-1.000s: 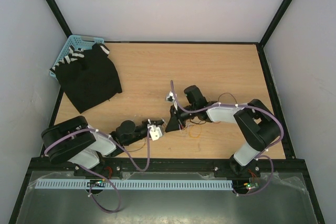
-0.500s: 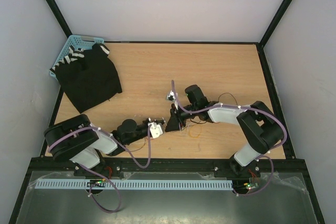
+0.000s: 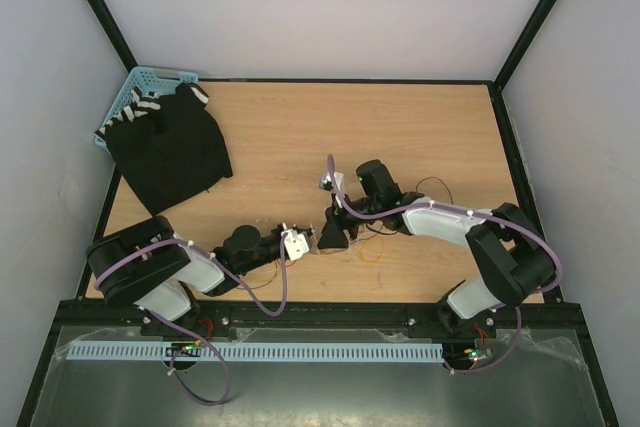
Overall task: Zip-tie the wires
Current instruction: Tie the cable at the center of the board.
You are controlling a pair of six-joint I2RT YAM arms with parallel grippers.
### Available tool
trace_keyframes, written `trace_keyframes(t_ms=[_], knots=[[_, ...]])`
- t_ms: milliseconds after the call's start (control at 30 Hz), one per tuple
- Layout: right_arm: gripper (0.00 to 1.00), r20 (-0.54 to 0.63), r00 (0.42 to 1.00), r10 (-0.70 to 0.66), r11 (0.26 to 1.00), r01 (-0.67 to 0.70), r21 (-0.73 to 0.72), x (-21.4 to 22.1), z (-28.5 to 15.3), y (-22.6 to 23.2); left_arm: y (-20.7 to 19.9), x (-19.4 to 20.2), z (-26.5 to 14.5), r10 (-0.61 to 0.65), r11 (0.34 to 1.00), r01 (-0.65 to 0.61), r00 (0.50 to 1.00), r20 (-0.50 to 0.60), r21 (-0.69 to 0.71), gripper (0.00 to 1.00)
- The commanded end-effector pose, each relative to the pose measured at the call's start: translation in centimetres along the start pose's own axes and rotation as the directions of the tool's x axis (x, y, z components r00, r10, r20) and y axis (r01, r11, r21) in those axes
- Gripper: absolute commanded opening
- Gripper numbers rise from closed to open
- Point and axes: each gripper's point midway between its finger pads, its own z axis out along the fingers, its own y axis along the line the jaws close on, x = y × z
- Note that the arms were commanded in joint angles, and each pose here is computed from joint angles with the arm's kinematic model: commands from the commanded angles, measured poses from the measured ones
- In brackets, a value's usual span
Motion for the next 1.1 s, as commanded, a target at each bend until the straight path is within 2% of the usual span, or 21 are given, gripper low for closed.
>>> trace_keyframes(t_ms=[0, 300, 400, 567, 800, 1067], knots=[[0.62, 0.043, 0.998, -0.052, 0.998, 0.05, 0.045, -2.1, -1.3, 0.3, 0.2, -0.8, 0.4, -0.014, 1.0, 0.014, 0.999, 0.029, 0.0, 0.0], [0.65, 0.107, 0.992, -0.069, 0.988, 0.053, 0.144, -5.7, -3.0, 0.4, 0.1, -0.8, 0.4, -0.016, 1.0, 0.016, 0.999, 0.032, 0.007, 0.0], [0.64, 0.142, 0.99, -0.021, 0.985, -0.004, 0.17, -7.1, -3.0, 0.0, 0.1, -0.9, 0.4, -0.015, 1.0, 0.014, 0.999, 0.036, 0.008, 0.0], [0.62, 0.161, 0.986, 0.051, 0.99, -0.07, 0.119, -8.6, -2.7, 0.8, 0.1, -1.0, 0.4, -0.013, 1.0, 0.012, 0.999, 0.04, 0.01, 0.0], [0.61, 0.094, 0.984, 0.152, 0.984, -0.159, 0.081, -7.0, -1.6, 0.9, 0.1, -1.1, 0.4, -0.013, 1.0, 0.012, 0.999, 0.04, 0.011, 0.0], [0.59, 0.064, 0.984, 0.164, 0.984, -0.168, 0.063, -6.1, -0.7, 1.3, 0.1, -1.1, 0.5, -0.014, 1.0, 0.013, 0.999, 0.041, 0.011, 0.0]])
